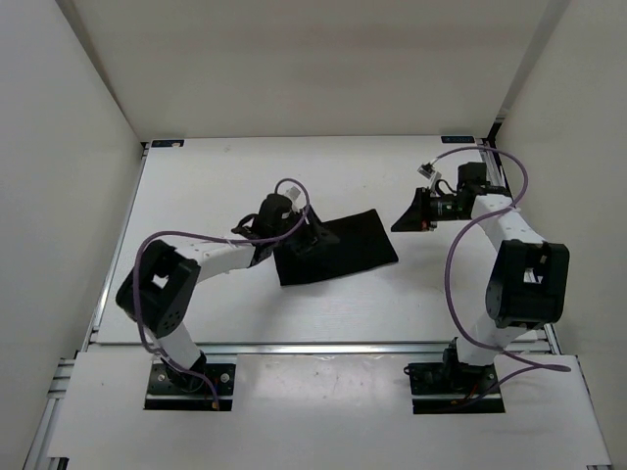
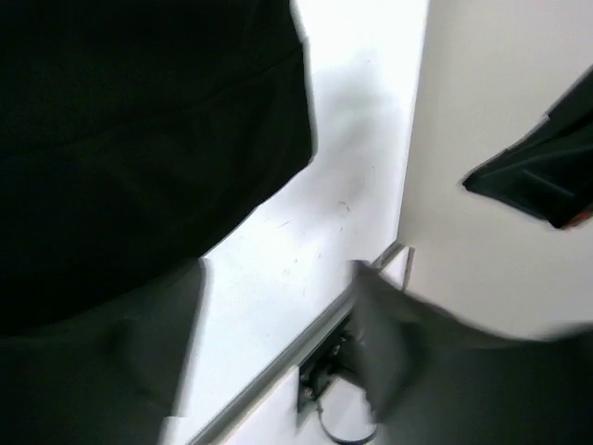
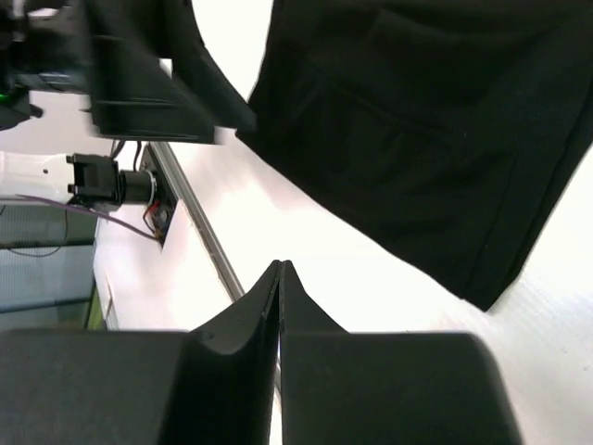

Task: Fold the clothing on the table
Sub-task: Fold the skirt

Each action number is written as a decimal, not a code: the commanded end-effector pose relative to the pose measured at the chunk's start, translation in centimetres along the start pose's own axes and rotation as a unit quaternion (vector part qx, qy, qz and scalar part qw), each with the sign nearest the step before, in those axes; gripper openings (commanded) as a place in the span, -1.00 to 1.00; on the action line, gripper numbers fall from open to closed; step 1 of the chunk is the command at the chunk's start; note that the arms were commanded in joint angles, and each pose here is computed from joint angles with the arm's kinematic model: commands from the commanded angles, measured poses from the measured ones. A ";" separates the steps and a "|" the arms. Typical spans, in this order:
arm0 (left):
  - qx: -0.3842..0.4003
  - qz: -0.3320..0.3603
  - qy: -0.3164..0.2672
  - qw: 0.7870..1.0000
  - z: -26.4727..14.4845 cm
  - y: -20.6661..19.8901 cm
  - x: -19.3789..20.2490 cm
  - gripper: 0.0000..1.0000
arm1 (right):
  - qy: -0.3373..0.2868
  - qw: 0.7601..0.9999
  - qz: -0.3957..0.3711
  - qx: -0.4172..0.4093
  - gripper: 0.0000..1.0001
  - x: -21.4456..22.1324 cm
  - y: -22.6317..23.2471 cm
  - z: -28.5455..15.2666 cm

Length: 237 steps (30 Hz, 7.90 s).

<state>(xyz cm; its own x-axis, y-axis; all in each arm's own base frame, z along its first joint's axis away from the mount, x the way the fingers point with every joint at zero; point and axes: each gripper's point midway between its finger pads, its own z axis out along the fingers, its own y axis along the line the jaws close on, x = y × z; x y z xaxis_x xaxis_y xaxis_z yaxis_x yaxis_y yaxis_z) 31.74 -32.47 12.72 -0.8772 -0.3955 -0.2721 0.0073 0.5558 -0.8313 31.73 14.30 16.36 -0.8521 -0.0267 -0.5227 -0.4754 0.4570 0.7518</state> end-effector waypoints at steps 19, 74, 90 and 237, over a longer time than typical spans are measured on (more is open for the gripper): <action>-0.296 -0.017 0.124 0.947 -0.7 16.4 -0.1 -1.00 | -0.046 0.996 0.033 0.063 -1.00 0.5 -2.4 -4.3; -0.219 0.128 0.251 0.934 2.6 9.8 11.1 -1.00 | -0.031 0.996 0.005 0.084 -0.99 5.4 0.0 -3.8; -0.292 0.186 0.230 0.910 -9.7 11.4 11.9 -0.85 | 0.006 0.997 0.065 0.030 -0.53 9.4 2.0 -1.8; -0.014 -0.074 0.039 0.996 -13.3 6.0 12.8 -1.00 | 0.217 0.963 -0.161 0.008 -1.00 15.8 6.0 5.1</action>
<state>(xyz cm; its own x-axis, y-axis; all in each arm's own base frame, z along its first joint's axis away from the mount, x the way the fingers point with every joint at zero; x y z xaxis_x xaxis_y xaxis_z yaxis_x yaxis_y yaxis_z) 15.09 -25.08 10.21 -0.8981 -0.4010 -0.1804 -0.0887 0.5671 -0.8189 17.57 21.56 9.29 -0.7538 -0.4677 -0.4615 -0.6501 0.4288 0.6273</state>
